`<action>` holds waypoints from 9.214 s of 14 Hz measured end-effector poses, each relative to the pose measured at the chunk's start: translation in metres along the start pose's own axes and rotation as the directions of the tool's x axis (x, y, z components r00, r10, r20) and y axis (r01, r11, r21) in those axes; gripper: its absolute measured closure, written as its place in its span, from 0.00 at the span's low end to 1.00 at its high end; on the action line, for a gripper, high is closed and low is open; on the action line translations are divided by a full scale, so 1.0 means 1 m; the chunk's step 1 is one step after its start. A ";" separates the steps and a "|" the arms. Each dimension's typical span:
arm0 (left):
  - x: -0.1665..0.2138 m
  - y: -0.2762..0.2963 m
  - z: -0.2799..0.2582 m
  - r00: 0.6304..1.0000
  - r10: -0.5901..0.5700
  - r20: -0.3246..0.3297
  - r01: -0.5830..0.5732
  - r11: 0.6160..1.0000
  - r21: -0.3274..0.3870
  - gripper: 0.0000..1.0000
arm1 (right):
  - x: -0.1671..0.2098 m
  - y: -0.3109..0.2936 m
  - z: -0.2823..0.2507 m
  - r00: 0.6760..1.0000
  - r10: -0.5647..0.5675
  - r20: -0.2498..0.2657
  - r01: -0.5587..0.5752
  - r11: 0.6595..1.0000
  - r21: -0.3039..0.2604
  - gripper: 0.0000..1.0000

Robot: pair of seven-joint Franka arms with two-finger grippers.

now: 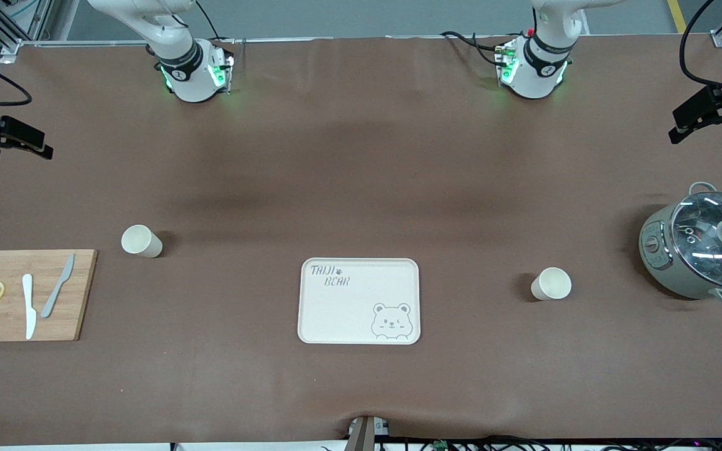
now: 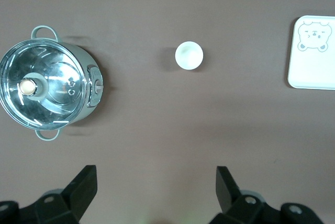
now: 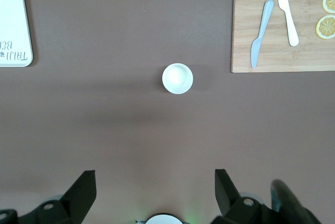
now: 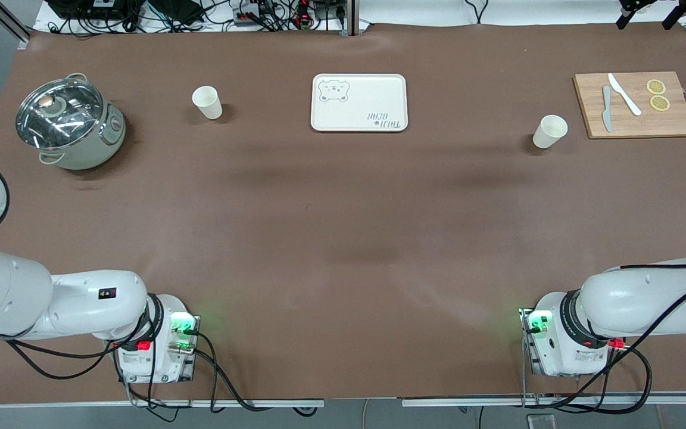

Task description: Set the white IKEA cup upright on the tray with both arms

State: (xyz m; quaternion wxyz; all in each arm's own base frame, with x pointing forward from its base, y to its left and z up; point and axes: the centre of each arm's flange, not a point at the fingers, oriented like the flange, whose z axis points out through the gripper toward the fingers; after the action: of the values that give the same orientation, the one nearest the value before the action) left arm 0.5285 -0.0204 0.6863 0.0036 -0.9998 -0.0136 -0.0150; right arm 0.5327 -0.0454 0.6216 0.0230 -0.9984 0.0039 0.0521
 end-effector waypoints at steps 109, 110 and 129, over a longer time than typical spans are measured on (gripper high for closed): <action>0.107 0.318 0.347 0.987 -0.144 0.071 0.153 0.978 -0.141 0.97 | 0.094 -0.063 0.196 0.957 0.244 0.156 -0.249 0.969 0.009 0.96; 0.108 0.324 0.356 0.987 -0.147 0.060 0.154 0.978 -0.141 0.97 | 0.094 -0.072 0.196 0.953 0.258 0.158 -0.264 0.964 0.019 0.96; 0.118 0.367 0.404 0.977 -0.197 -0.085 0.177 0.964 -0.200 0.32 | 0.146 -0.310 0.267 0.676 0.733 0.081 -0.737 0.675 0.034 0.96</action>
State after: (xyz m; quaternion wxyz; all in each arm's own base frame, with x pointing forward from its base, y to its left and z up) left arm 0.6683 -0.3809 0.2836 -0.0934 -0.9875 -0.1065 -0.0685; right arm 0.6534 0.2756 0.3553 0.0323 -0.9094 0.4054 0.0871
